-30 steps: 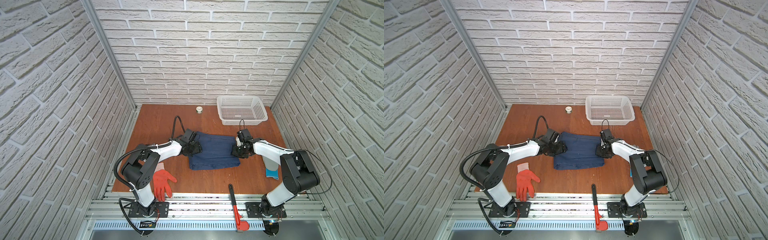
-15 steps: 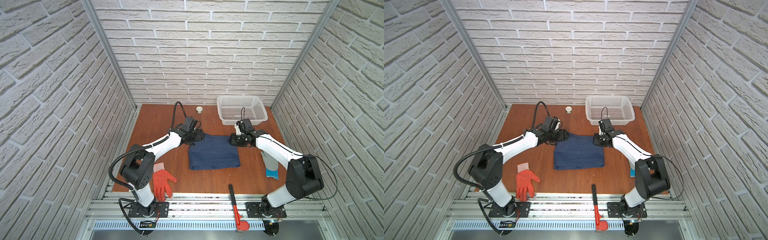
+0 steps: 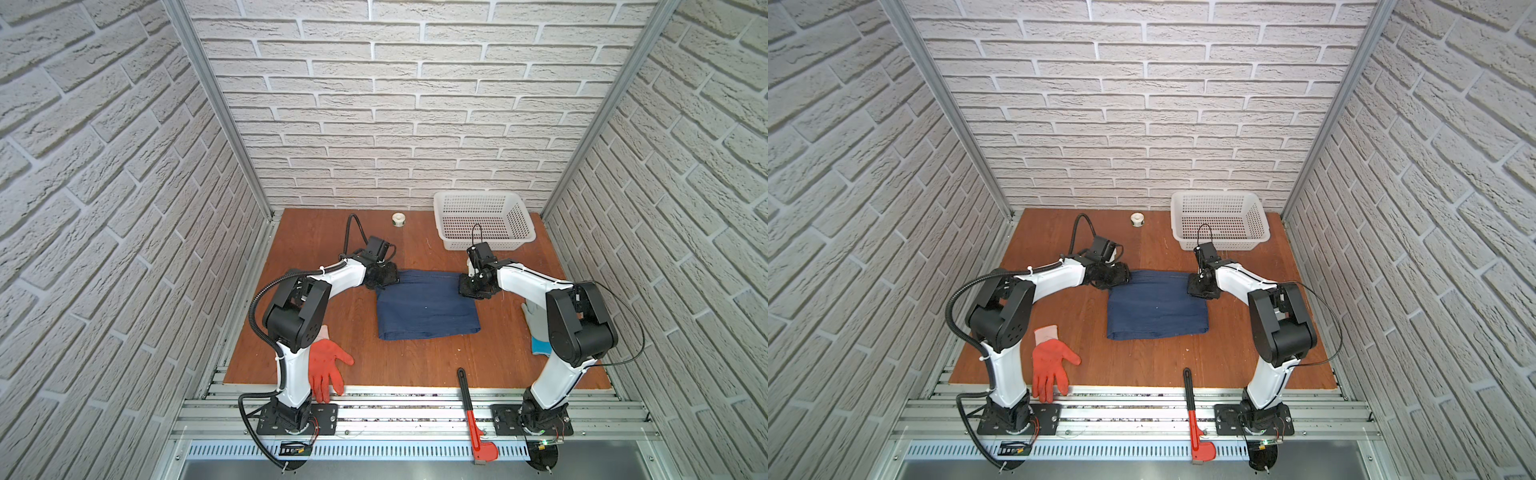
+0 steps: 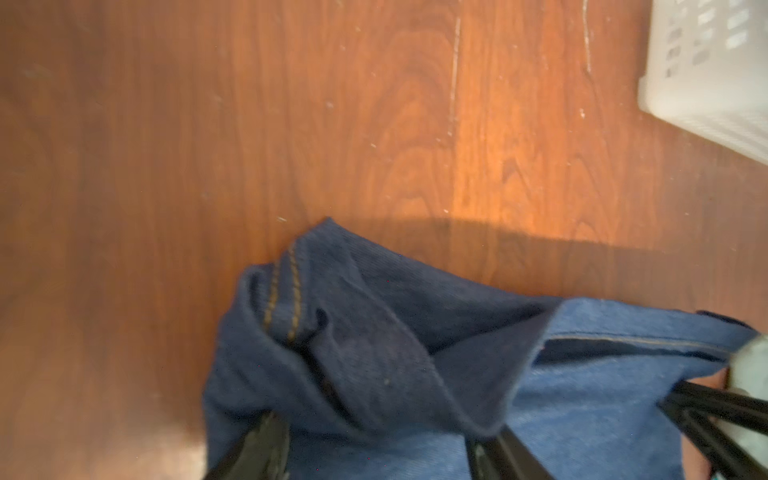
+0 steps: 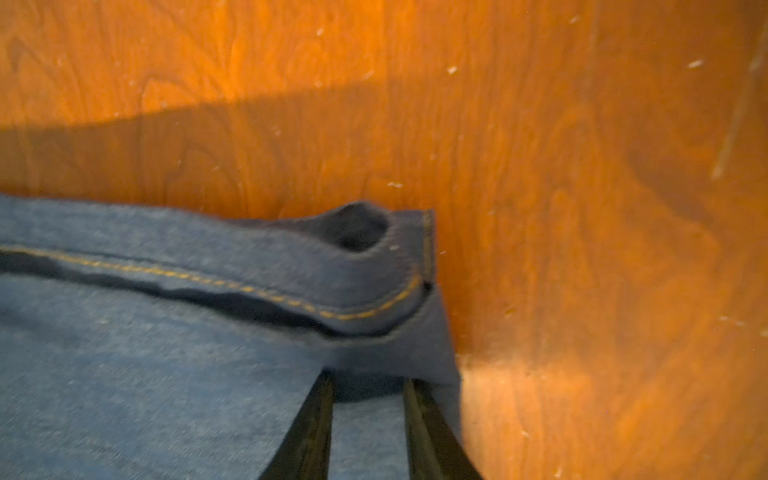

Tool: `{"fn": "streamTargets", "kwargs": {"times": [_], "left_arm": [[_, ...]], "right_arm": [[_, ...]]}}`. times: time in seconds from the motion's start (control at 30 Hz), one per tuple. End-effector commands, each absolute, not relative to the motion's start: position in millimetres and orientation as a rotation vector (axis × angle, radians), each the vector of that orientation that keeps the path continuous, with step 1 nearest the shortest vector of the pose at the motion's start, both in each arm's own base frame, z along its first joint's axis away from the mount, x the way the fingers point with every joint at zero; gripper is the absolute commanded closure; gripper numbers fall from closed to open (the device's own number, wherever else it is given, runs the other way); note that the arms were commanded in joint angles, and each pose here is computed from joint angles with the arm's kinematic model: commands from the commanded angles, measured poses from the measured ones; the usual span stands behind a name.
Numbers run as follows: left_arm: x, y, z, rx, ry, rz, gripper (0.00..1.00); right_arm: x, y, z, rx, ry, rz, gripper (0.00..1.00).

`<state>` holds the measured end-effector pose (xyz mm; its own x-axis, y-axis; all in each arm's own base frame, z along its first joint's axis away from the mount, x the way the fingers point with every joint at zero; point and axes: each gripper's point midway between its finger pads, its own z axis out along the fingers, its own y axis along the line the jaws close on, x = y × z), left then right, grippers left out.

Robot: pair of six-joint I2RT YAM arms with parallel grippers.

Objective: Fold and stack the trousers

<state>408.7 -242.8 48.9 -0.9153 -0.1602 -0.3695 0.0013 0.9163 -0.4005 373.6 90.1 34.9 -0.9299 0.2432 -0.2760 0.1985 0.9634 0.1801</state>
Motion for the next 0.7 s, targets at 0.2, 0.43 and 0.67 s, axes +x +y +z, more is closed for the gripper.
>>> {"fn": "streamTargets", "kwargs": {"times": [0.2, 0.43, 0.67], "left_arm": [[385, -252, 120, 0.092, 2.574, -0.528, 0.25], [336, -270, 136, 0.194, 2.568, -0.468, 0.24], [299, -294, 82, 0.172, 2.679, -0.538, 0.25]], "right_arm": [[349, 93, 77, 0.207, 2.782, 0.191, 0.57], [317, 103, 90, 0.204, 2.789, 0.258, 0.54], [296, 110, 70, 0.186, 2.851, 0.244, 0.54]]}}
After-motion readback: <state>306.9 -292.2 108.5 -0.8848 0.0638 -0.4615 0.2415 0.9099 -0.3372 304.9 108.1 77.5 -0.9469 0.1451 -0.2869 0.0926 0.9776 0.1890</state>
